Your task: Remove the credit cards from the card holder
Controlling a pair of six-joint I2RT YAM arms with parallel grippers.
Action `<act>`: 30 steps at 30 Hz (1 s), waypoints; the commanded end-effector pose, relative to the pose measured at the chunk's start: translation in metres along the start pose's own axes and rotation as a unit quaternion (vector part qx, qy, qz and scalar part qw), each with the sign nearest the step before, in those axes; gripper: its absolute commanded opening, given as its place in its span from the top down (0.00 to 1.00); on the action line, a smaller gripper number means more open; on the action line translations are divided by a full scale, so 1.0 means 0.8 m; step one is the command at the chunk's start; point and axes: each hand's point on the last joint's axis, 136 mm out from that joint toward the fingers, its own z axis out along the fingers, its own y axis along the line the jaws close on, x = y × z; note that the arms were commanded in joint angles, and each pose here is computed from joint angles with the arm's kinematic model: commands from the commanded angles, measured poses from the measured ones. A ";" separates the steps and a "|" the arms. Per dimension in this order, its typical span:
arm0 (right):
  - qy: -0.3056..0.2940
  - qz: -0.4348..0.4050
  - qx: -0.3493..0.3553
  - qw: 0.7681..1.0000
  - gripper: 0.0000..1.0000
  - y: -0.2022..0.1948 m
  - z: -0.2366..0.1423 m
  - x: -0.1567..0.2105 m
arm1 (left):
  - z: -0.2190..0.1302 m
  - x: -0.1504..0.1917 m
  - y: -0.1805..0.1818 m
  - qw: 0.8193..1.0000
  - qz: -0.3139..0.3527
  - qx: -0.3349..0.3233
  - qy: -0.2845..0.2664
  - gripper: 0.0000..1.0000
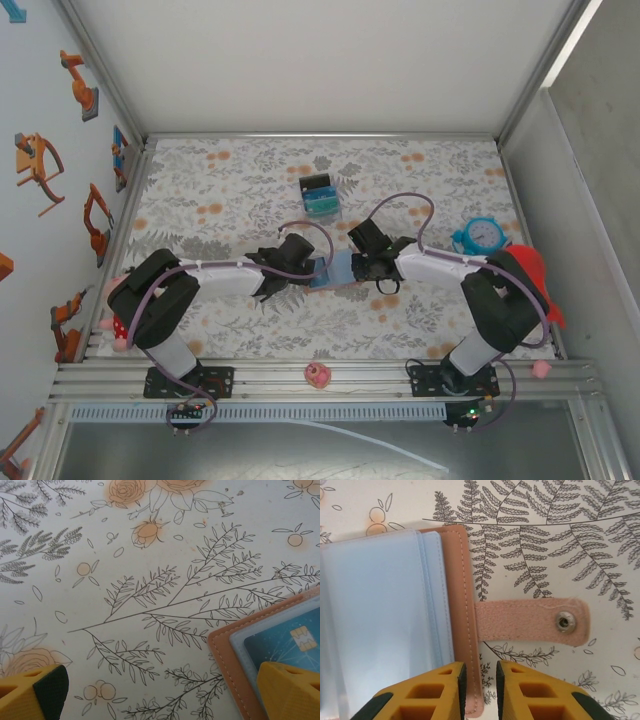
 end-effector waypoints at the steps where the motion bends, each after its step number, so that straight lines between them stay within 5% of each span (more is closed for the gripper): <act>1: -0.016 0.023 -0.011 1.000 0.78 0.002 -0.025 -0.010 | -0.002 -0.013 0.008 0.999 0.027 -0.016 -0.016 0.03; 10: -0.028 0.033 -0.098 0.994 0.82 0.043 -0.057 -0.027 | -0.030 -0.036 0.008 0.999 0.002 0.012 -0.047 0.03; 18: 0.008 0.037 -0.191 0.981 0.84 0.094 -0.047 -0.029 | -0.027 -0.013 0.007 0.998 -0.036 0.041 -0.021 0.03; 30: 0.051 0.044 -0.206 0.976 0.83 0.114 -0.005 -0.024 | -0.010 0.014 0.008 0.999 -0.023 0.030 0.008 0.03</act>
